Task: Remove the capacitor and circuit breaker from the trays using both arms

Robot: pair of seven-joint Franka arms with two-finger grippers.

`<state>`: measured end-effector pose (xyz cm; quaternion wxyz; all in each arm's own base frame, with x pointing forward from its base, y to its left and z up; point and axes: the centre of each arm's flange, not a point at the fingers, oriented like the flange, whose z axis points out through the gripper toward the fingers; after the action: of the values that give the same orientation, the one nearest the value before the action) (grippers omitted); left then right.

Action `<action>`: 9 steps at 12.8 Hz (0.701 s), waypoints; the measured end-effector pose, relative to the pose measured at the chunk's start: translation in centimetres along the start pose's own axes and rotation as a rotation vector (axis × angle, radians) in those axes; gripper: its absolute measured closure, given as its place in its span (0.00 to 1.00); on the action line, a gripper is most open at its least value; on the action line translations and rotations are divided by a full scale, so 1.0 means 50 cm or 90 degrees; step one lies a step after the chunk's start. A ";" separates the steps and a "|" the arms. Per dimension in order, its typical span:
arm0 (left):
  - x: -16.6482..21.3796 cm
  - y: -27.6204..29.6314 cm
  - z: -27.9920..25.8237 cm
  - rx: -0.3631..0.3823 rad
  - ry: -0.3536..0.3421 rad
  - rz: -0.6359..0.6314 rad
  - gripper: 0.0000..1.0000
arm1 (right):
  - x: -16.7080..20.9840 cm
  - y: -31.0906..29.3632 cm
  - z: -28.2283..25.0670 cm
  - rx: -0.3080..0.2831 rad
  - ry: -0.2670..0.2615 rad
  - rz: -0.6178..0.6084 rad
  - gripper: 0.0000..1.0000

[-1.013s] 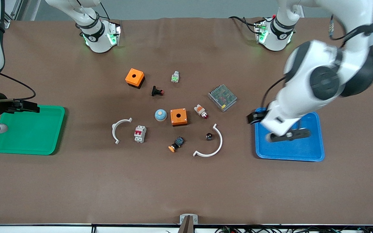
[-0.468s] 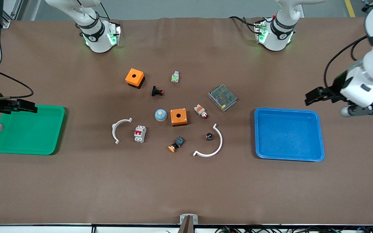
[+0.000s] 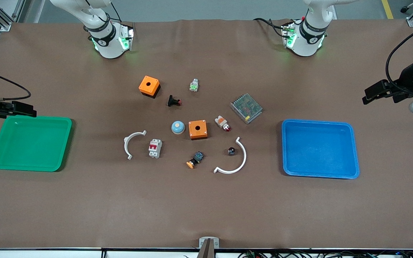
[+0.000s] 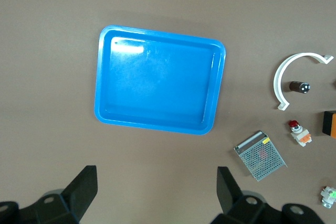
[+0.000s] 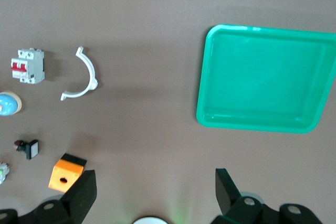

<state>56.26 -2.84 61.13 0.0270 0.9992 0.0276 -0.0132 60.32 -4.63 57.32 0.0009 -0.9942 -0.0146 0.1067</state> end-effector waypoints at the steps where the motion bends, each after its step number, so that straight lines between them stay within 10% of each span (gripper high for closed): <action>1: 0.000 0.003 0.001 0.000 -0.001 0.002 0.00 | -0.008 -0.001 -0.012 0.000 -0.002 0.000 0.00; 9: 0.002 0.001 0.001 0.007 0.001 0.002 0.00 | -0.111 0.006 -0.077 0.004 0.067 0.004 0.00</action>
<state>56.38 -2.90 61.06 0.0218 0.9993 0.0260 -0.0128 55.72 -5.09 62.24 0.0043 -0.9984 -0.0112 0.0546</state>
